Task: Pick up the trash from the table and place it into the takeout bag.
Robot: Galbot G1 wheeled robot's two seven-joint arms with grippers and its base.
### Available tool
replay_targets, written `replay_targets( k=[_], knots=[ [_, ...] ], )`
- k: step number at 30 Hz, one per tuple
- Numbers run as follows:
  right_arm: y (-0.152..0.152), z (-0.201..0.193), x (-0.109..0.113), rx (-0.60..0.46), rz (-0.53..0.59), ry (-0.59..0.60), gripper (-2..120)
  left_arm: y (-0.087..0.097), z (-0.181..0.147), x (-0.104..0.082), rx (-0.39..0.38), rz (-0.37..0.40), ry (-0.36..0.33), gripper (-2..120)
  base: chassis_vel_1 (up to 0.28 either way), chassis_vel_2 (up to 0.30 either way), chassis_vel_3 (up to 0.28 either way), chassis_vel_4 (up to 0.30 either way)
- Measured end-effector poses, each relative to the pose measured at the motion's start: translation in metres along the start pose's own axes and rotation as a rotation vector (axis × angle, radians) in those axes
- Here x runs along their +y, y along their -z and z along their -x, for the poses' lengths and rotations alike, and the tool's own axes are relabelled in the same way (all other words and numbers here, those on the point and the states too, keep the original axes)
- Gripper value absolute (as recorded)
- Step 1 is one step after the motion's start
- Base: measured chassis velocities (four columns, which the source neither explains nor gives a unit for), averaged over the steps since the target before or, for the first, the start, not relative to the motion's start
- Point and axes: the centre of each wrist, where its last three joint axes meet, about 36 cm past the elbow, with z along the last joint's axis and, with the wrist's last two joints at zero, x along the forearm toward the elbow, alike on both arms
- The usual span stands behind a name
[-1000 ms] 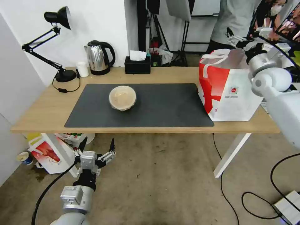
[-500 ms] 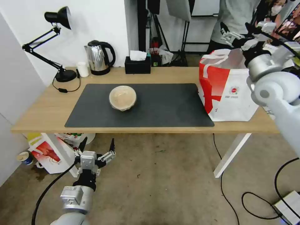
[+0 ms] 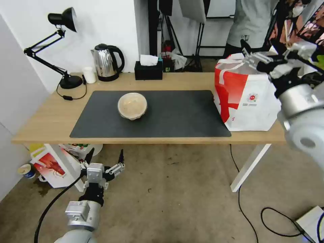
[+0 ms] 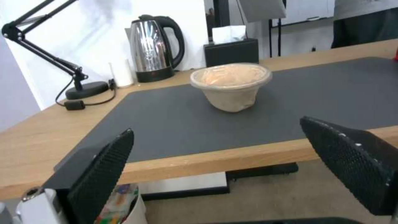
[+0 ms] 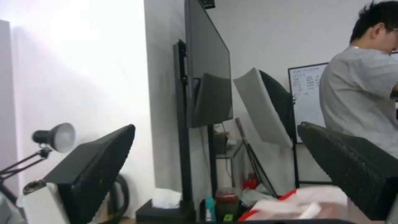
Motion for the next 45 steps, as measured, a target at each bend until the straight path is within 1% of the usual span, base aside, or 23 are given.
replay_targets(
  k=[2, 4, 6, 10, 13, 18, 22, 23, 27, 29, 32, 35, 36, 40, 41, 45],
  knots=[
    [-0.008, -0.017, 0.009, 0.012, 0.01, -0.005, 100, 0.0, 0.0, 0.0, 0.0, 0.0, 0.0, 100, 0.0, 0.0, 0.0, 0.0],
    [-0.011, -0.024, 0.013, 0.015, 0.014, -0.009, 100, 0.0, 0.0, 0.0, 0.0, 0.0, 0.0, 100, 0.0, 0.0, 0.0, 0.0],
    [-0.02, -0.042, 0.023, 0.03, 0.025, -0.02, 100, 0.0, 0.0, 0.0, 0.0, 0.0, 0.0, 100, 0.0, 0.0, 0.0, 0.0],
    [-0.027, -0.056, 0.031, 0.03, 0.025, -0.028, 100, 0.0, 0.0, 0.0, 0.0, 0.0, 0.0, 100, 0.0, 0.0, 0.0, 0.0],
    [-0.04, -0.069, 0.04, 0.026, 0.022, -0.036, 100, 0.0, 0.0, 0.0, 0.0, 0.0, 0.0, 100, 0.0, 0.0, 0.0, 0.0],
    [-0.053, -0.079, 0.05, 0.033, 0.028, -0.052, 100, 0.0, 0.0, 0.0, 0.0, 0.0, 0.0, 100, 0.0, 0.0, 0.0, 0.0],
    [-0.07, -0.093, 0.063, 0.034, 0.033, -0.071, 100, 0.0, 0.0, 0.0, 0.0, 0.0, 0.0, 100, 0.0, 0.0, 0.0, 0.0],
    [-0.07, -0.093, 0.063, 0.034, 0.033, -0.071, 100, 0.0, 0.0, 0.0, 0.0, 0.0, 0.0, 100, 0.0, 0.0, 0.0, 0.0],
    [-0.08, -0.101, 0.071, 0.016, 0.016, -0.086, 100, 0.0, 0.0, 0.0, 0.0, 0.0, 0.0, 100, 0.0, 0.0, 0.0, 0.0],
    [-0.087, -0.108, 0.079, -0.004, 0.01, -0.102, 100, 0.0, 0.0, 0.0, 0.0, 0.0, 0.0, 100, 0.0, 0.0, 0.0, 0.0],
    [-0.09, -0.112, 0.082, -0.015, 0.007, -0.108, 100, 0.0, 0.0, 0.0, 0.0, 0.0, 0.0, 100, 0.0, 0.0, 0.0, 0.0],
    [-0.103, -0.122, 0.094, -0.023, -0.007, -0.123, 100, 0.0, 0.0, 0.0, 0.0, 0.0, 0.0, 100, 0.0, 0.0, 0.0, 0.0],
    [-0.103, -0.122, 0.094, -0.023, -0.007, -0.123, 100, 0.0, 0.0, 0.0, 0.0, 0.0, 0.0, 100, 0.0, 0.0, 0.0, 0.0],
    [-0.121, -0.133, 0.11, 0.001, 0.015, -0.137, 100, 0.0, 0.0, 0.0, 0.0, 0.0, 0.0, 100, 0.0, 0.0, 0.0, 0.0],
    [-0.121, -0.133, 0.11, 0.001, 0.015, -0.137, 100, 0.0, 0.0, 0.0, 0.0, 0.0, 0.0, 100, 0.0, 0.0, 0.0, 0.0],
    [-0.142, -0.144, 0.126, 0.009, -0.024, -0.161, 100, 0.0, 0.0, 0.0, 0.0, 0.0, 0.0, 100, 0.0, 0.0, 0.0, 0.0]
  ],
)
